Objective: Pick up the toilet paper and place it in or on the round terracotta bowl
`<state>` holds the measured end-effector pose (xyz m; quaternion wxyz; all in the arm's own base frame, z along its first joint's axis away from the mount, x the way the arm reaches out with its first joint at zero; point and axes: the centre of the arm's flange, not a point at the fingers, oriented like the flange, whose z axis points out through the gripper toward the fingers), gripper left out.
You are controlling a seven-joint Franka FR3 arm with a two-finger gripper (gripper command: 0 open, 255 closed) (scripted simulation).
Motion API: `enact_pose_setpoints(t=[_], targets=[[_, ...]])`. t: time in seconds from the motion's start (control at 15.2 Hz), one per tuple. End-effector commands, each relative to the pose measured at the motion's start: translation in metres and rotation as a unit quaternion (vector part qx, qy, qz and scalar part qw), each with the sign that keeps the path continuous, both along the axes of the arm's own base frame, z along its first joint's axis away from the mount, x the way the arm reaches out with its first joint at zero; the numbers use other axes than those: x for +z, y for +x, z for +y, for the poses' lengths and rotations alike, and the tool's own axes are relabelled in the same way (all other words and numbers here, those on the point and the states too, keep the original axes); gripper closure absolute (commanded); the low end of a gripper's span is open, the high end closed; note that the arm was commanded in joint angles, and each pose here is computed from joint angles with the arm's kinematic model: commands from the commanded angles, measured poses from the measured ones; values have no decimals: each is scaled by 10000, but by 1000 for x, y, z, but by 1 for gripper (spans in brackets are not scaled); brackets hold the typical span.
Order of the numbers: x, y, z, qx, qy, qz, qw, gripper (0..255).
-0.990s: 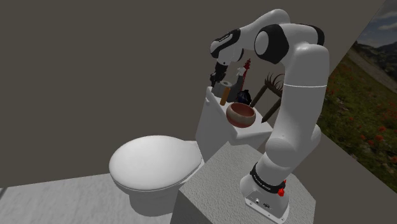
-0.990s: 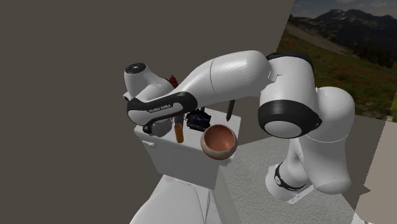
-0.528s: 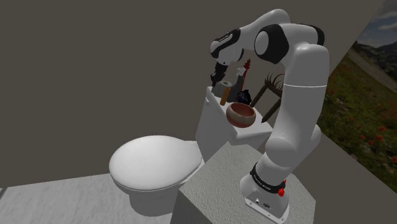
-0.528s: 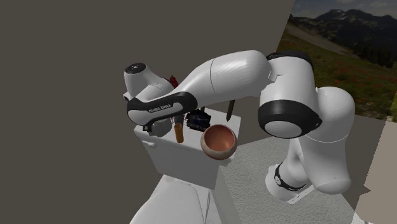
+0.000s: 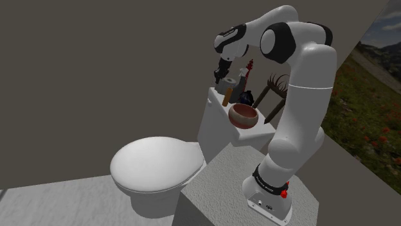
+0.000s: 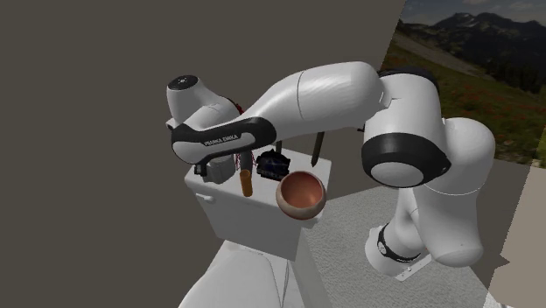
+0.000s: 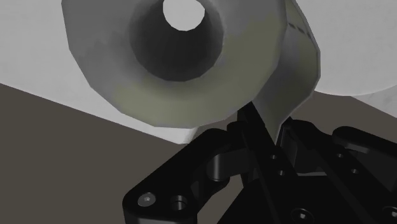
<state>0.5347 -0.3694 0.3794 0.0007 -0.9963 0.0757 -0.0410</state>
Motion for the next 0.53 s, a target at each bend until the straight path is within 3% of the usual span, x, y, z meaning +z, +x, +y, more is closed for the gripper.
enact_pose_setpoints(t=[0.0,0.46], targets=[[11,1,1,-2,-2,-2,10000,255],[48,1,1,-2,-2,-2,10000,255]])
